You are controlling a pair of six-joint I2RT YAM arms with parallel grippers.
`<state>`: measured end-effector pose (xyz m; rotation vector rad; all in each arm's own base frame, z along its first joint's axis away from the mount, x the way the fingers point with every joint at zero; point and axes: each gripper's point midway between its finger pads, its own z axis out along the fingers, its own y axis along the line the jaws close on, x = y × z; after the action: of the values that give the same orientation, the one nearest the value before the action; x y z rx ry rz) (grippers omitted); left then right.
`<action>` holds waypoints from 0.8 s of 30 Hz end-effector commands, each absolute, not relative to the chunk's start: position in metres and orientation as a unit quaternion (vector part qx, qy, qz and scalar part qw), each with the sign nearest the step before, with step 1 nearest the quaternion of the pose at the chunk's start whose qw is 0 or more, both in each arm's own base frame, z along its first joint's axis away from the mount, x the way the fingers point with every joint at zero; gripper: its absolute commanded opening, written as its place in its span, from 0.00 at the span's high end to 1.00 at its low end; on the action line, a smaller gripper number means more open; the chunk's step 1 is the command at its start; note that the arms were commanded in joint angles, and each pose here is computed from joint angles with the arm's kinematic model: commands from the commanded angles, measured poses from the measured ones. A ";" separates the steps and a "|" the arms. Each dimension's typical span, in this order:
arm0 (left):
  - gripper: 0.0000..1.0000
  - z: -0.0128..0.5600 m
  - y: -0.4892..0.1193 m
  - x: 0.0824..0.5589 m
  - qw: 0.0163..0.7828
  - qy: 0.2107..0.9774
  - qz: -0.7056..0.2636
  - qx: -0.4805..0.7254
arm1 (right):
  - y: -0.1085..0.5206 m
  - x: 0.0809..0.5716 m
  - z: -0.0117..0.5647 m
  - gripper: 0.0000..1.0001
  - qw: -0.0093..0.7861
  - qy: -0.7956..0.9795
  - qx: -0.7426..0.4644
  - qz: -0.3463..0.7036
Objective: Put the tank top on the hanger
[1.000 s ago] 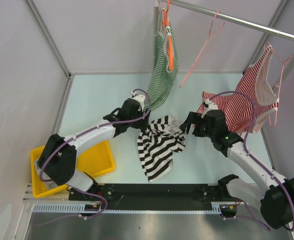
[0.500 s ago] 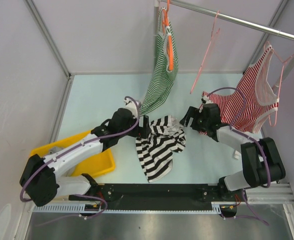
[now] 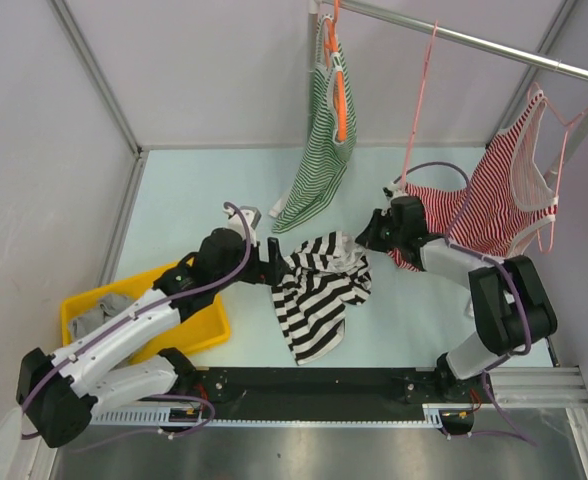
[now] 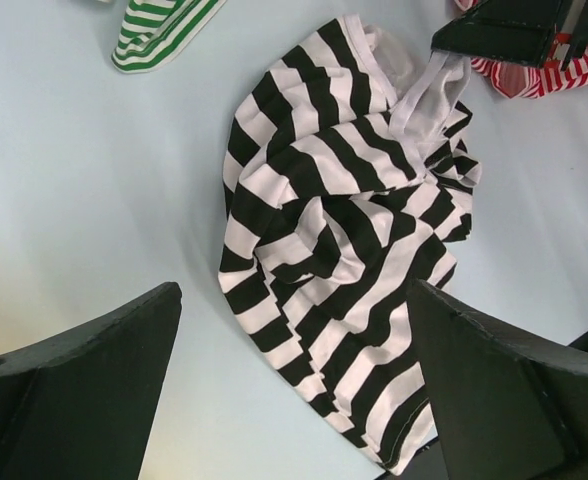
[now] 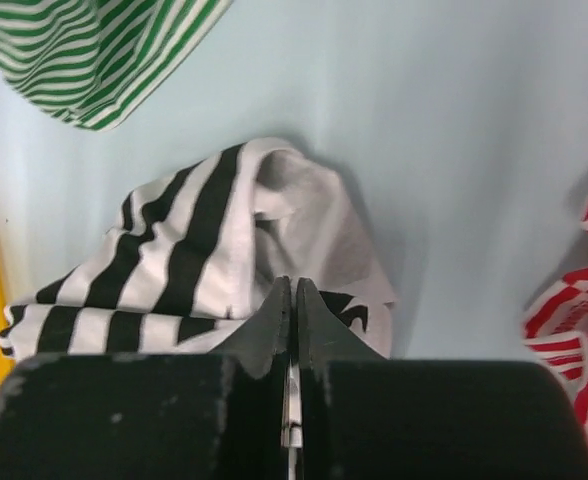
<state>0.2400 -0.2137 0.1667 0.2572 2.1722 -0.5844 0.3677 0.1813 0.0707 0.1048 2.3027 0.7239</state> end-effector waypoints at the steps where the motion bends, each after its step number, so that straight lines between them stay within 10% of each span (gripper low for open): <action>1: 0.01 0.205 -0.205 0.238 0.459 0.849 -0.246 0.087 | 0.227 0.357 0.141 1.00 0.409 0.863 -0.035 0.294; 13: 0.01 0.214 -0.163 0.208 0.465 0.852 -0.237 0.035 | 0.387 0.203 0.216 0.99 0.408 0.804 -0.156 0.403; 19: 0.01 0.177 -0.171 0.198 0.429 0.863 -0.267 0.012 | 0.398 0.199 0.184 0.42 0.388 0.820 -0.163 0.388; 24: 0.01 0.152 -0.193 0.195 0.405 0.856 -0.319 0.013 | 0.366 0.209 0.184 0.21 0.418 0.824 -0.155 0.348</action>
<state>0.1951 -0.1693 0.1545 0.0571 2.1852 -0.6384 0.1883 0.3848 0.1561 -0.4854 2.1696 0.9315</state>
